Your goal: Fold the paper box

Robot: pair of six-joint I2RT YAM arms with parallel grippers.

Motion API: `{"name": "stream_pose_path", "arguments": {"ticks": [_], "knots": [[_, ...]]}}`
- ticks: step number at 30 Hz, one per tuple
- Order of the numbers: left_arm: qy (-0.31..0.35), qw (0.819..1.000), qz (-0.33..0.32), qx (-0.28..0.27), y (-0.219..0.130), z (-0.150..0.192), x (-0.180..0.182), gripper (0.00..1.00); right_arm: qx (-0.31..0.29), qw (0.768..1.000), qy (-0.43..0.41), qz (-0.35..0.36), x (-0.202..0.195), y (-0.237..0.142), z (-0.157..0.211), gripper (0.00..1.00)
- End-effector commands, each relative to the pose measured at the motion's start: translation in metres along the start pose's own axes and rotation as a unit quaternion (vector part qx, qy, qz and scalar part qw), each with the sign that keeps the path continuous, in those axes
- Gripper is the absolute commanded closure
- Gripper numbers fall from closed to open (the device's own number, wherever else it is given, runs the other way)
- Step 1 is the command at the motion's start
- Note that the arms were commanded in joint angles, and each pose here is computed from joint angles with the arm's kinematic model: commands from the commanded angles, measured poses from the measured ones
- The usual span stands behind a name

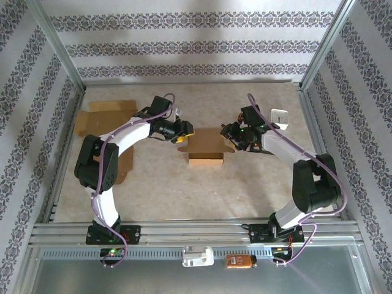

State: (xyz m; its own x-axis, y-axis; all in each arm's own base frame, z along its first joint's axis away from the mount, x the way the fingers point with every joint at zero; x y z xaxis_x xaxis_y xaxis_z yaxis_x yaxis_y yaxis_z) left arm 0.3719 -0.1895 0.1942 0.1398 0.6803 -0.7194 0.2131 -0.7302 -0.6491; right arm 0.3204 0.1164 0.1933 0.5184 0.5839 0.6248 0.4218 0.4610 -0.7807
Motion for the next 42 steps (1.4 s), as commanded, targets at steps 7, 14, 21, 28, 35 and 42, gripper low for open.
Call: {"name": "stream_pose_path", "arguments": {"ticks": [7,14,21,28,35,42], "knots": [[0.006,0.999,-0.038,-0.008,-0.005,0.01,-0.01,0.49,-0.015,0.996,-0.086,0.002,0.013,-0.031,0.011,0.48],[0.003,0.999,-0.038,0.011,0.012,0.023,-0.011,0.55,0.012,0.995,-0.095,0.026,0.01,-0.014,0.017,0.64],[-0.017,0.998,-0.066,0.01,0.024,0.035,0.007,0.71,0.023,0.99,-0.126,0.067,0.0,0.011,0.027,0.73],[-0.027,0.997,-0.075,0.011,0.03,0.043,0.019,0.76,-0.002,0.983,-0.149,0.109,-0.013,0.023,0.032,0.76],[0.005,0.996,-0.087,-0.016,0.006,0.04,0.001,0.69,-0.018,0.984,-0.159,0.081,0.0,-0.001,0.034,0.67],[0.023,0.994,-0.099,-0.047,-0.011,0.037,-0.01,0.44,-0.056,0.978,-0.185,0.08,0.008,-0.013,0.028,0.44]]}}
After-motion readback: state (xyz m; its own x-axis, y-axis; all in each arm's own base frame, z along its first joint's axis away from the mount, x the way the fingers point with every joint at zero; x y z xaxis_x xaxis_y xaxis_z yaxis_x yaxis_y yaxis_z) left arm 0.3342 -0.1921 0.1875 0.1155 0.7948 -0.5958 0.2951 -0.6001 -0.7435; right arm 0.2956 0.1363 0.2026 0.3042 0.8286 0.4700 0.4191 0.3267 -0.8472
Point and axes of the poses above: each hand's point on the last joint's axis, 136 mm out from that joint toward the fingers, its own y axis out along the fingers, its own x axis along the line the jaws close on, z = x × y, the point moved 10 cm from there along -y, back along the fingers, and after that the axes turned 10 degrees about y, right-handed, at the moved point
